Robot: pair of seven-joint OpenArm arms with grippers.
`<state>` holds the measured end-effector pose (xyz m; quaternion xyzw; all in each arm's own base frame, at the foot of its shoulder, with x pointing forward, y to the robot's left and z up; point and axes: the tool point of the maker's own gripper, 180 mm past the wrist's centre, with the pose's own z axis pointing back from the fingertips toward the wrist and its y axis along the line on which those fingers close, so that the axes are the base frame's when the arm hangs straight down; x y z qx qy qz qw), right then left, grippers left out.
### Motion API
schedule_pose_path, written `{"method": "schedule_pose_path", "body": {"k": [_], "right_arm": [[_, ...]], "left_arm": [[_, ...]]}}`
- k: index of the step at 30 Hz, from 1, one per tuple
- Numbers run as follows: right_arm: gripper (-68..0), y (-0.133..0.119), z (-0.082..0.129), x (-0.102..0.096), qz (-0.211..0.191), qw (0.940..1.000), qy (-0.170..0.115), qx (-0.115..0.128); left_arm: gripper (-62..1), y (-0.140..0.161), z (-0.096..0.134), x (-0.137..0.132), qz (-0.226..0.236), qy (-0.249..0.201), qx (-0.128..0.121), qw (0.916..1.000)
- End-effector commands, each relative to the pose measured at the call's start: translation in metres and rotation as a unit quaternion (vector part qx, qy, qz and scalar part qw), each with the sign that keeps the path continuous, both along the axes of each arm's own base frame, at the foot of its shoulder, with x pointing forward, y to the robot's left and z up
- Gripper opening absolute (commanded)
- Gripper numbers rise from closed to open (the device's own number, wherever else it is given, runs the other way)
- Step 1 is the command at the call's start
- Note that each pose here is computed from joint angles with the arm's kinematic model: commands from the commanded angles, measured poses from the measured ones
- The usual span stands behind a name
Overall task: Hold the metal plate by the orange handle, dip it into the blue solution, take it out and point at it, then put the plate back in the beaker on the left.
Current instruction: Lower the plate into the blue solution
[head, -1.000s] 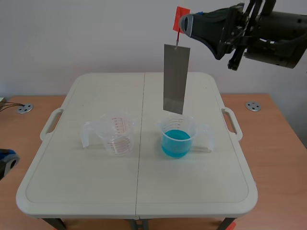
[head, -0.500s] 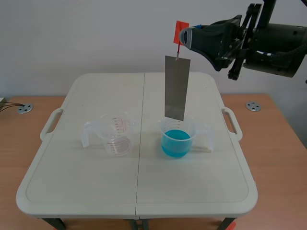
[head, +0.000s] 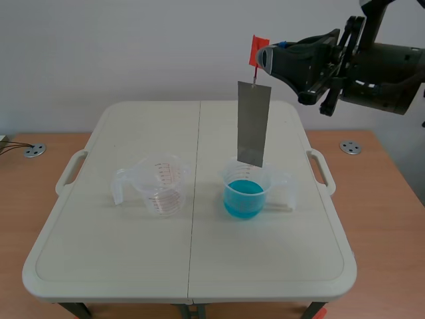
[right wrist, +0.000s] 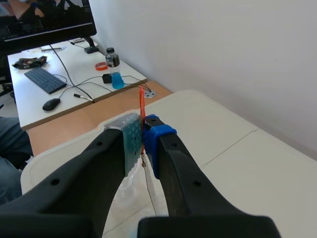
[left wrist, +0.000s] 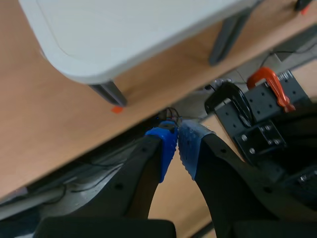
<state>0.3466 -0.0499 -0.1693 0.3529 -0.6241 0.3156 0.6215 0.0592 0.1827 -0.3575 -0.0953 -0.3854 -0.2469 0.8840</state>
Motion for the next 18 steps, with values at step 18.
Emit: {"method": "schedule_pose_path", "body": {"k": [18], "right_arm": [[-66.2, -0.004, -0.024, 0.013, -0.023, 0.9997, 0.001, -0.005]], "left_arm": [[-54.1, -0.039, -0.018, -0.04, -0.042, 0.051, -0.036, 0.9972]]}}
